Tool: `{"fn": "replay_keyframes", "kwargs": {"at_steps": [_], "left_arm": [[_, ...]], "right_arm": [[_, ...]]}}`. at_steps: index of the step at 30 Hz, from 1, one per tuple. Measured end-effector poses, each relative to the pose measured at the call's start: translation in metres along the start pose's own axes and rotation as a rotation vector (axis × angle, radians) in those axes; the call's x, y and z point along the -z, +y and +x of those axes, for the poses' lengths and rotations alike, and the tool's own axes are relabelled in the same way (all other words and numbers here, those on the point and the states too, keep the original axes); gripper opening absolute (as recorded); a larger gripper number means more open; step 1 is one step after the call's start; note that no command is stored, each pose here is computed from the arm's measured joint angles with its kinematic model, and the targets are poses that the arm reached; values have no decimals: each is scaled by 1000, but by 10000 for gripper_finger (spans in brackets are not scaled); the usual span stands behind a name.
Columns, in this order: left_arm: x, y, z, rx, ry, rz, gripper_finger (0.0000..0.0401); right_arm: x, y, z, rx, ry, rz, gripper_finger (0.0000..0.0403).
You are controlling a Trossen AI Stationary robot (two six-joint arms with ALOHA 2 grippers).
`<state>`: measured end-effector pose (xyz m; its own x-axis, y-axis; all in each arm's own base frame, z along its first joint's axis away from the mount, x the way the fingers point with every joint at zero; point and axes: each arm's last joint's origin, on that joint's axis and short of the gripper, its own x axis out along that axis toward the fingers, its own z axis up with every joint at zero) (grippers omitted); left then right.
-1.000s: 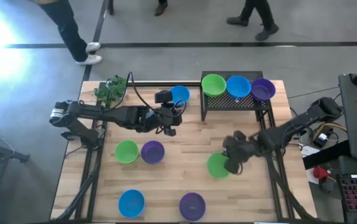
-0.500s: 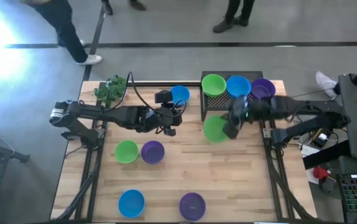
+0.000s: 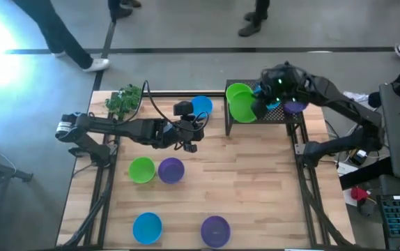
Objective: Pick & Place Mini bowls
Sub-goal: Stack the bottom green bowl on top of the green bowl on the shelf
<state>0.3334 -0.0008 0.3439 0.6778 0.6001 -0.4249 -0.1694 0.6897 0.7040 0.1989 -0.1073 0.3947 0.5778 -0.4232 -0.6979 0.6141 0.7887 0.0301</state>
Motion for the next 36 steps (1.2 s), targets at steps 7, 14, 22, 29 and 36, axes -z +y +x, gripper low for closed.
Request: {"fn": "replay_keyframes", "kwargs": {"at_steps": [7, 14, 22, 29, 36], "left_arm": [[0, 0, 0, 0, 0, 6, 82], [0, 0, 0, 0, 0, 6, 82], [0, 0, 0, 0, 0, 6, 82], [0, 0, 0, 0, 0, 6, 82], [0, 0, 0, 0, 0, 6, 82]], "right_arm": [[-24, -27, 23, 34, 31, -7, 8], [-40, -49, 55, 86, 90, -14, 8], [-47, -62, 80, 92, 141, -25, 8], [-47, -63, 82, 86, 174, -23, 8], [-45, -63, 80, 92, 188, -24, 8]]}}
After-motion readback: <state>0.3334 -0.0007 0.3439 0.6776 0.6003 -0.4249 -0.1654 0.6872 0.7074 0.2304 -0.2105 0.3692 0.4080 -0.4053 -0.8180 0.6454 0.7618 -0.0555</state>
